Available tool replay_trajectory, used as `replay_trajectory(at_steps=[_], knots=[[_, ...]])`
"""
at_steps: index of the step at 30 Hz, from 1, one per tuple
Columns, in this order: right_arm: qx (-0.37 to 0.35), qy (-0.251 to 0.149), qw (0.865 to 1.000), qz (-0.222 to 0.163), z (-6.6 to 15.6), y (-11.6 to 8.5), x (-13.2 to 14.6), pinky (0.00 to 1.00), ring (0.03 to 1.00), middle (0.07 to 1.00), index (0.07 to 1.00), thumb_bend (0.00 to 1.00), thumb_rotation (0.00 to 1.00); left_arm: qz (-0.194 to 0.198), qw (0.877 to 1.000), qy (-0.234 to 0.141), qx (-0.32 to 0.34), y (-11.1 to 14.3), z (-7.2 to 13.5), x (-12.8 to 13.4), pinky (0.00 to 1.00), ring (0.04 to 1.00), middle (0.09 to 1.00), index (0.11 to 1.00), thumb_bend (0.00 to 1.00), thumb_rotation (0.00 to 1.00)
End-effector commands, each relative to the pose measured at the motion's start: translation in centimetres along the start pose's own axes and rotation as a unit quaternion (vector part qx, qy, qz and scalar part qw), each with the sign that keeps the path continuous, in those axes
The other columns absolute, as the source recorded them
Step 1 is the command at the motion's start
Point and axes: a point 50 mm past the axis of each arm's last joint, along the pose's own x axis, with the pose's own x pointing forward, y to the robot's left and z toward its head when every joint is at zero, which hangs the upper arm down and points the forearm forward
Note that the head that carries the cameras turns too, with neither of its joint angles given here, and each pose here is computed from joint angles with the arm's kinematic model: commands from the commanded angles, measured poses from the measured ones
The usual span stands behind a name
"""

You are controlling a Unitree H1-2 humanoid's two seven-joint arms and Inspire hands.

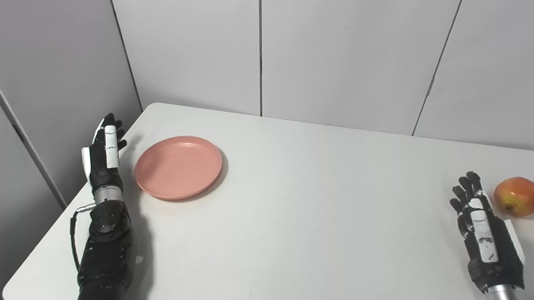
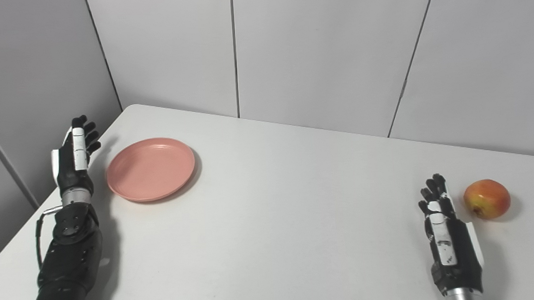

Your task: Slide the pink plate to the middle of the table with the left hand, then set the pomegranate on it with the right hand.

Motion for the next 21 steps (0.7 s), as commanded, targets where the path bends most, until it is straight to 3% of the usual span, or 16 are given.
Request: replay_trajectory(at_steps=[1,8,14,21], knots=[[-0.006,-0.031,0.999,-0.007,0.7,-0.9,0.4,1.0,1.0,1.0,1.0,0.6,0.85,-0.01,0.999,-0.048,-0.018,-0.9,3.2,2.2,0.84,0.862,0.862,0.849,0.74,1.0],[-0.007,-0.032,0.999,-0.005,0.8,-0.9,0.3,1.0,1.0,1.0,1.0,0.59,0.87,-0.04,0.999,-0.026,-0.026,-2.9,2.3,1.7,0.88,0.873,0.872,0.861,0.73,1.0],[-0.004,-0.033,0.999,-0.008,1.0,-0.8,0.3,1.0,1.0,1.0,1.0,0.59,0.85,-0.065,0.997,-0.016,-0.034,-4.7,2.0,1.1,0.93,0.9,0.895,0.886,0.79,1.0],[-0.004,-0.032,0.999,-0.005,1.2,-0.7,0.3,1.0,1.0,1.0,1.0,0.6,0.86,-0.08,0.996,-0.012,-0.031,-6.0,1.7,0.5,0.92,0.907,0.9,0.885,0.72,1.0]])
